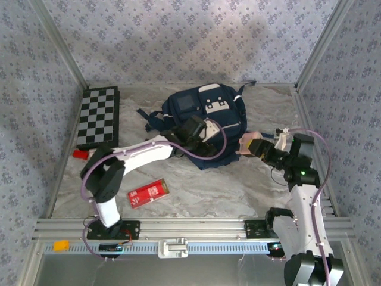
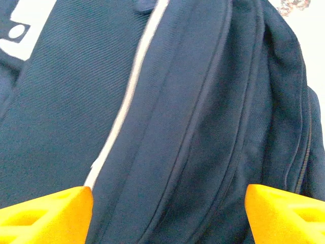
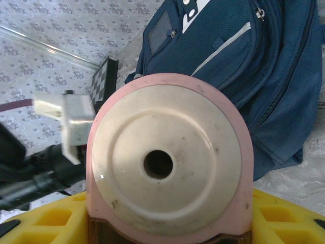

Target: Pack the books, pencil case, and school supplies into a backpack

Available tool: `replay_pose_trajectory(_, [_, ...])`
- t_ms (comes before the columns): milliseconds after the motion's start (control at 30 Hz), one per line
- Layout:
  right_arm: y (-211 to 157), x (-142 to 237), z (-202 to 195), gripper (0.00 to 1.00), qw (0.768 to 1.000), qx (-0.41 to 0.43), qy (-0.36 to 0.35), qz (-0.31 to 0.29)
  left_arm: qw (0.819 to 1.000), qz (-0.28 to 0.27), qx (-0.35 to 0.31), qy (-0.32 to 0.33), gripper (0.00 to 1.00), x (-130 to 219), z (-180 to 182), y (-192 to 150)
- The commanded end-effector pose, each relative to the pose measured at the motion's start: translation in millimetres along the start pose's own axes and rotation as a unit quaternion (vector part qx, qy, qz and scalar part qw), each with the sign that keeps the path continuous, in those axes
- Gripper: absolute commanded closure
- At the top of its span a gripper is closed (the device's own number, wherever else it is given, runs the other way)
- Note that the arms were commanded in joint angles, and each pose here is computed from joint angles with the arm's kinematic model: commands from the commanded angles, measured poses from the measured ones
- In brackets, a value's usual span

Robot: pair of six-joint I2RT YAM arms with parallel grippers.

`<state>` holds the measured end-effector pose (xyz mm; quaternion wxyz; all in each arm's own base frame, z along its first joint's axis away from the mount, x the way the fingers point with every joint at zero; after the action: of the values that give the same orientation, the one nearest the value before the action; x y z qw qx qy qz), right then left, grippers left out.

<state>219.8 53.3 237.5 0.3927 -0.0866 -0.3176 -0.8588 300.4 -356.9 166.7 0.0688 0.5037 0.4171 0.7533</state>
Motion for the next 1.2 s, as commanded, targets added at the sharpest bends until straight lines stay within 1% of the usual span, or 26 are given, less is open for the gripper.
replay_pose_trajectory(0, [-7,4,3,0.6,0.999,-0.02,0.03,0.019,0.999,0.001,-0.037,0.01,0.22,-15,-2,13])
replay_pose_trajectory(67, [-7,3,2,0.6,0.999,-0.019,0.03,0.019,0.999,0.012,-0.03,0.035,0.22,-27,6,16])
replay_pose_trajectory(100, [-7,4,2,0.6,0.999,-0.019,0.028,0.019,0.999,0.019,-0.028,0.037,0.23,-32,8,16])
replay_pose_trajectory(200, [-6,3,1,0.6,0.999,-0.02,0.027,0.019,0.999,0.035,-0.021,0.028,0.33,-45,13,16])
replay_pose_trajectory(267, [-6,2,0,0.6,0.999,-0.024,0.026,0.022,0.998,0.039,-0.018,0.035,0.5,-51,19,17])
replay_pose_trajectory(333, [-7,1,-1,0.6,0.999,-0.03,0.028,0.029,0.999,0.036,-0.012,0.024,0.69,-49,23,22])
replay_pose_trajectory(400, [-6,1,1,0.6,0.998,-0.032,0.035,0.034,1.0,0.024,-0.013,-0.006,0.82,-39,18,31])
replay_pose_trajectory(467, [-6,2,4,0.6,0.998,-0.033,0.039,0.038,1.0,0.005,-0.013,-0.007,0.97,-23,20,45])
replay_pose_trajectory(500, [-5,2,5,0.6,0.998,-0.035,0.04,0.038,1.0,-0.005,-0.009,0.003,1.0,-14,24,53])
replay_pose_trajectory(567, [-5,1,6,0.6,0.998,-0.043,0.042,0.036,0.999,-0.033,0.014,0.023,1.0,9,40,70])
replay_pose_trajectory(667, [-2,-5,9,0.6,0.997,-0.049,0.049,0.03,0.997,-0.068,0.037,0.029,1.0,39,61,90])
replay_pose_trajectory(733, [0,-11,12,0.6,0.997,-0.05,0.058,0.03,0.995,-0.082,0.042,0.042,1.0,56,73,99])
replay_pose_trajectory(833, [-3,-27,11,0.59,0.997,-0.051,0.053,0.036,0.992,-0.102,0.043,0.059,1.0,73,87,110])
replay_pose_trajectory(1000, [0,-71,22,0.57,0.996,-0.024,0.069,0.051,0.991,-0.117,0.029,0.056,1.0,87,92,123])
replay_pose_trajectory(1167, [16,-134,34,0.57,0.994,0.008,0.09,0.065,0.99,-0.131,0.031,0.046,1.0,94,91,132])
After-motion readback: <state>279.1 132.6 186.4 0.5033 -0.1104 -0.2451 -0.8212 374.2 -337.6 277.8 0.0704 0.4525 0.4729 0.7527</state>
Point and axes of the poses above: each hand's point on the last joint's axis, 136 mm out from that joint toward the fingers, its own x axis back along the fingers, its own z axis along the line the jaws close on, y = z × x, the point moved 5 cm from there along x, back along the fingers, and after that the axes turned 1 degree about -x, right-handed, at the moved point
